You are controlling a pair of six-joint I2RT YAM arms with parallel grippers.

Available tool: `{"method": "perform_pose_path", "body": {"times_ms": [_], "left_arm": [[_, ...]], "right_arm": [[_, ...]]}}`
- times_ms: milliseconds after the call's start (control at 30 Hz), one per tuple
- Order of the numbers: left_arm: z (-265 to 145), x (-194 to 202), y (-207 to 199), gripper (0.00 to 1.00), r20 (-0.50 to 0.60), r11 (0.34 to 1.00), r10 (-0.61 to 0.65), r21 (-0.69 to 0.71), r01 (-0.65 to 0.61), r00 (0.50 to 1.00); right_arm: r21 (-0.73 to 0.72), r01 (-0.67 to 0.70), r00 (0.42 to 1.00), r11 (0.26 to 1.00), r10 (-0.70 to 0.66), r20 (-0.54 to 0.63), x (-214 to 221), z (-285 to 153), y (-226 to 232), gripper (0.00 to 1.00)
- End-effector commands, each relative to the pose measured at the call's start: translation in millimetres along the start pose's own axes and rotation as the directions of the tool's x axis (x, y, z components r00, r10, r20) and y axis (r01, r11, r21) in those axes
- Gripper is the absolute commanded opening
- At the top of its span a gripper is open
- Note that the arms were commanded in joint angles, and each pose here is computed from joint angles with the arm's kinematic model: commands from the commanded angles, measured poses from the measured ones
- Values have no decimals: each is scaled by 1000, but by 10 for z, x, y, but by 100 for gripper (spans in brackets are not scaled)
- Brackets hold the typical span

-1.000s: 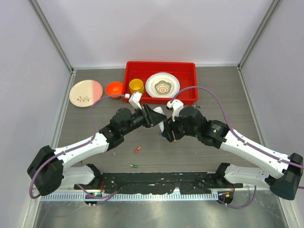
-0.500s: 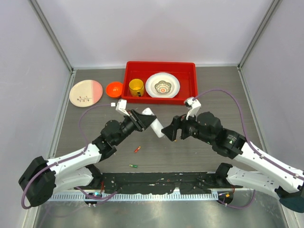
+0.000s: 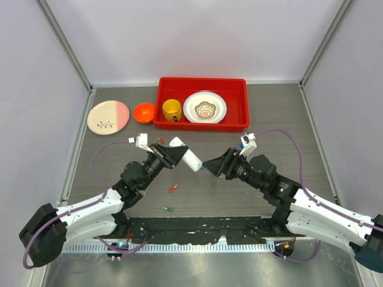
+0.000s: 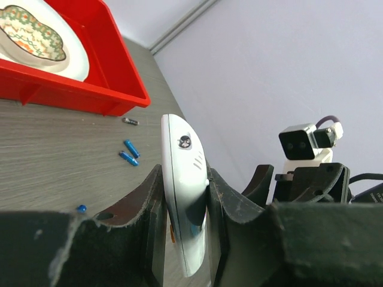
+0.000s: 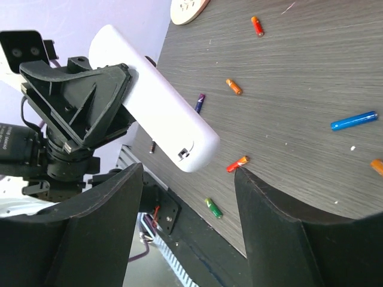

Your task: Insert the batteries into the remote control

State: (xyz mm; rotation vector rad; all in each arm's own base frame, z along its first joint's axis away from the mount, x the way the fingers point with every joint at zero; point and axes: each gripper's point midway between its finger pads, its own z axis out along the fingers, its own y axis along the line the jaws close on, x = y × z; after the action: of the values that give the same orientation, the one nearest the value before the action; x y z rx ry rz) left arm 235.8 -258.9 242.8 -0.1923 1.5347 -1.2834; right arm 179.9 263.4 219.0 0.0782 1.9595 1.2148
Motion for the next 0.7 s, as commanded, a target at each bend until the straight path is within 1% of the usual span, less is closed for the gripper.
{"method": "perform_pose_path", "body": {"times_ms": [0, 67, 100, 167, 233, 267, 333, 400, 433, 500, 533, 567, 667], "left_arm": [[-27, -164, -65, 3, 88, 999, 20, 30, -23, 996], [-24, -158, -39, 3, 90, 998, 51, 21, -53, 995], [-29, -129, -8, 0, 82, 998, 68, 8, -69, 994], [-27, -134, 91, 0, 91, 991, 128, -40, -125, 988], [-30, -80, 183, 1, 77, 982, 180, -77, -174, 981], [-31, -101, 285, 0, 87, 968, 227, -125, -216, 970], [-38, -25, 394, 0, 69, 950, 277, -170, -263, 958], [-40, -45, 470, 0, 87, 928, 330, -215, -305, 940], [-45, 8, 573, 0, 73, 914, 352, -243, -325, 933], [-43, -31, 610, 0, 113, 905, 372, -263, -333, 921], [-70, 59, 752, 0, 91, 892, 390, -283, -352, 916], [-46, -12, 669, 0, 153, 909, 373, -257, -327, 915], [-14, 49, 753, 1, 172, 910, 373, -260, -323, 912]], "right_arm": [[-128, -120, 989, 984, 129, 65, -149, 52, 273, 67], [-118, -108, 991, 987, 116, 61, -137, 82, 256, 64], [-96, -98, 993, 991, 103, 53, -120, 109, 225, 63], [-57, -67, 995, 996, 71, 66, -141, 131, 158, 63], [-9, -52, 997, 999, 52, 61, -108, 150, 47, 62], [21, -42, 997, 999, 41, 73, -108, 157, -33, 62], [57, -31, 997, 998, 27, 68, -73, 178, -132, 62], [93, -22, 997, 995, 15, 70, -50, 203, -231, 62], [108, -18, 998, 994, 12, 61, -20, 236, -272, 62], [111, -21, 998, 994, 14, 61, -6, 277, -288, 61], [111, -23, 998, 994, 17, 54, 19, 302, -296, 60], [122, -23, 999, 992, 17, 46, 55, 333, -343, 59], [125, -37, 999, 991, 32, 42, 112, 392, -400, 59]]}}
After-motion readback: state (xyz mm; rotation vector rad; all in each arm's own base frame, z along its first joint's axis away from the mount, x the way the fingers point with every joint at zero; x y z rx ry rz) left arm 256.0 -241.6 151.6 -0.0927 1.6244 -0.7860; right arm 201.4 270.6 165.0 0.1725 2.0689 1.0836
